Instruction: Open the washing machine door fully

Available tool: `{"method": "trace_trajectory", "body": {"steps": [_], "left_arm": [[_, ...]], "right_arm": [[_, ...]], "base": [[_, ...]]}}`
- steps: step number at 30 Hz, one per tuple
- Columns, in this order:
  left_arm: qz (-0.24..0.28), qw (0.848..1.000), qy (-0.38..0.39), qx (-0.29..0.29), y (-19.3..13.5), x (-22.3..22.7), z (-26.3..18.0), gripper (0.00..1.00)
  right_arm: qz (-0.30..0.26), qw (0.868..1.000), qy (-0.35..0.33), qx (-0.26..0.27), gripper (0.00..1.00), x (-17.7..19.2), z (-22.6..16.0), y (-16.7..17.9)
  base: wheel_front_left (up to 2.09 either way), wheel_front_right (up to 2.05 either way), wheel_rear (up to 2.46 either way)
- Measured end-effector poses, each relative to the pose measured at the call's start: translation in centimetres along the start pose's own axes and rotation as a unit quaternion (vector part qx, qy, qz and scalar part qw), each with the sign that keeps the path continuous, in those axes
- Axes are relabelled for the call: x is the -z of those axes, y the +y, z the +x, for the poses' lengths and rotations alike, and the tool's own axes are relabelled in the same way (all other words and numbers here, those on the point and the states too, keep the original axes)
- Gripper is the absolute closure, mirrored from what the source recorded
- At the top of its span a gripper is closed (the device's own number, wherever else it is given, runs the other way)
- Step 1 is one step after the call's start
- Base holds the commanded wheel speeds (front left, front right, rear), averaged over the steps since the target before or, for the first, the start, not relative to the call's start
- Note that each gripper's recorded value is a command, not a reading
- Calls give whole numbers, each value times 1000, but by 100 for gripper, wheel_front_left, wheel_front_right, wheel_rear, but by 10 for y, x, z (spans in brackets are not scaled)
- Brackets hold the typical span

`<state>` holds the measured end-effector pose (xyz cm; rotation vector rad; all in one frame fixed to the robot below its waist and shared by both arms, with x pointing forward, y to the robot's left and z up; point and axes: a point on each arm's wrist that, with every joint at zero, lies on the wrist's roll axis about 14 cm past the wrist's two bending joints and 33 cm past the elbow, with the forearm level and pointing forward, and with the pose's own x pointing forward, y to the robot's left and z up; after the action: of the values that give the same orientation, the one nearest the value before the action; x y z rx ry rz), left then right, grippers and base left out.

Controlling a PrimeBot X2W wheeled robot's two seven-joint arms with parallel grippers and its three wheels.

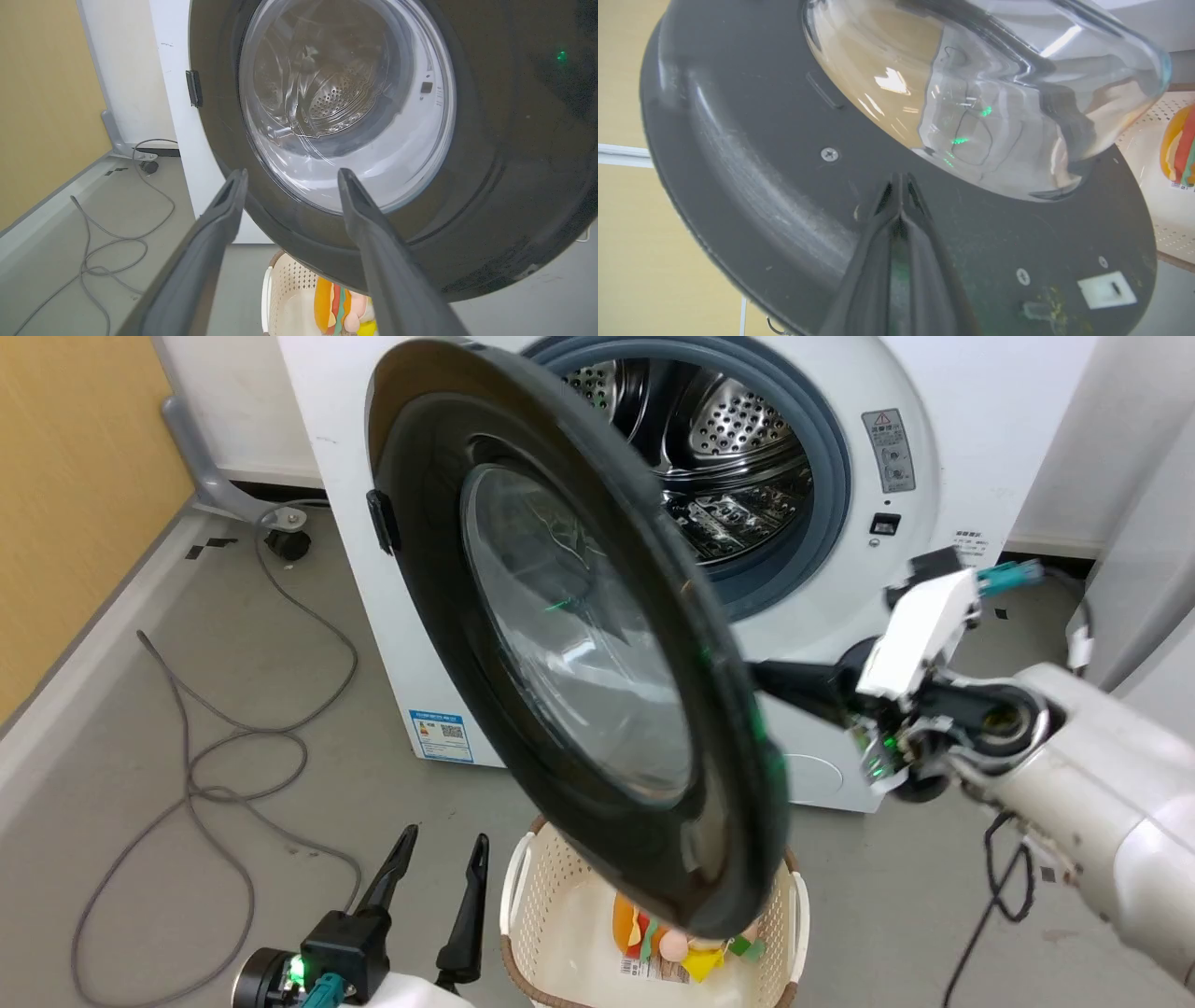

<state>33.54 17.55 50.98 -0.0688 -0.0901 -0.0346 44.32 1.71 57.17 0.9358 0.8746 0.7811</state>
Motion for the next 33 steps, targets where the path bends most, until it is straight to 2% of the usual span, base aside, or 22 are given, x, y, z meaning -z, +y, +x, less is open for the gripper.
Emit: {"method": "trace_trajectory", "body": {"steps": [5,12,19,20,21,22,24,26,30,33], "left_arm": [[0,1000,4,-3,2,3,-1,0],[0,1000,10,-3,2,6,0,0],[0,1000,12,1,-1,8,3,0],[0,1000,12,2,-1,8,3,0],[0,1000,13,2,-2,8,4,0],[0,1000,13,3,-2,8,4,0],[-2,1000,12,3,-3,8,6,0],[-2,1000,13,4,-4,9,7,0],[-3,1000,14,10,-8,10,11,0],[-5,1000,13,15,-12,10,13,0]], "right_arm": [[-3,999,25,-34,100,24,6,16],[4,998,37,-53,100,44,5,20],[52,997,8,-59,100,55,3,9],[62,996,-8,-60,69,52,2,8],[73,995,-25,-65,22,49,1,8],[86,993,-47,-71,0,45,-1,8],[109,986,-94,-79,0,33,-6,6],[137,975,-152,-90,0,19,-16,4],[179,943,-264,-94,0,-2,-46,-15],[205,922,-319,-81,0,-3,-71,-40]], "base": [[0,0,0],[0,0,0],[0,0,0],[0,0,0],[0,0,0],[0,0,0],[0,0,0],[0,0,0],[0,0,0],[0,0,0]]}}
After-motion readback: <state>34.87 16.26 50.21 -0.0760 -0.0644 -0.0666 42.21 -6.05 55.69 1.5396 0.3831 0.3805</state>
